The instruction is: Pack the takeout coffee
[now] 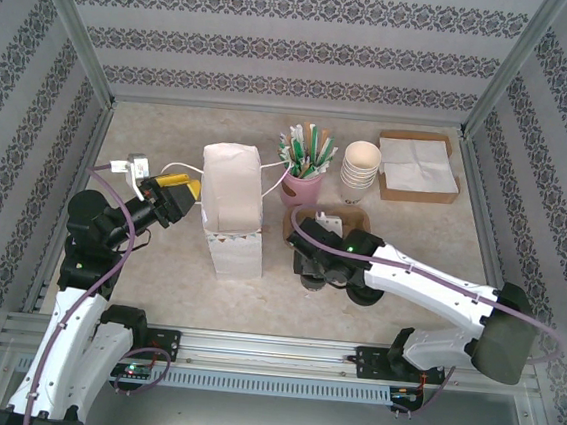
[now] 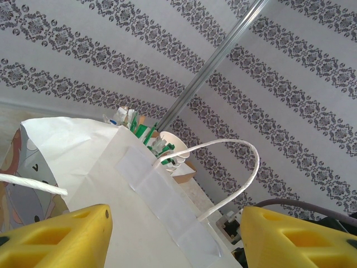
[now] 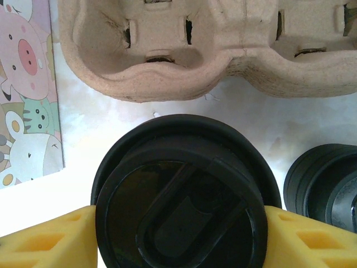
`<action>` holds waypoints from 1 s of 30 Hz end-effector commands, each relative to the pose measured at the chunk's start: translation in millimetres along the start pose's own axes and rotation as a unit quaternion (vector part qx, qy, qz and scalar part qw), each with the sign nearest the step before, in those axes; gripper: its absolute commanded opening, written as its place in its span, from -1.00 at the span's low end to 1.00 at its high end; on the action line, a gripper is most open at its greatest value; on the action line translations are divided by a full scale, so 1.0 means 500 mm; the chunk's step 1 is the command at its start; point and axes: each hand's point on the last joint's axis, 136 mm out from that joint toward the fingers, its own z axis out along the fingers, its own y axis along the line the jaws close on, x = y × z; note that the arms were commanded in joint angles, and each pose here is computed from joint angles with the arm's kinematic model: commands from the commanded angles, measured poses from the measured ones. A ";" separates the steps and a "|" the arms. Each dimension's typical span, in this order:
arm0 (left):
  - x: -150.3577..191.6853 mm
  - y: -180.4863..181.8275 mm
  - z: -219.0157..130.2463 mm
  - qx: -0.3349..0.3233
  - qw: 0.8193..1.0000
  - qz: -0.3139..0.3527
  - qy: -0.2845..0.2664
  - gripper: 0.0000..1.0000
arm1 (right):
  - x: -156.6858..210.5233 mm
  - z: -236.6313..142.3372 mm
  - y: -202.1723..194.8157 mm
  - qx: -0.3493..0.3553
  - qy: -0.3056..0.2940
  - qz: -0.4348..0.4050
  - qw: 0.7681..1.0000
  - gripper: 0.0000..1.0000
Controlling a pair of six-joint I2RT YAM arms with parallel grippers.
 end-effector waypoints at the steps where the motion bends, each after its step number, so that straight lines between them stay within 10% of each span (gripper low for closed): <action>1: -0.007 -0.010 -0.001 0.014 1.000 0.011 -0.010 0.25 | 0.132 0.059 -0.066 0.057 0.129 -0.015 0.990 0.32; 17: -0.008 -0.011 -0.001 0.014 1.000 0.012 -0.011 0.25 | 0.179 0.080 -0.085 0.038 0.193 0.023 0.980 0.32; 30: -0.008 -0.012 -0.002 0.015 1.000 0.012 -0.011 0.25 | 0.081 0.023 -0.077 0.046 0.107 0.033 0.993 0.36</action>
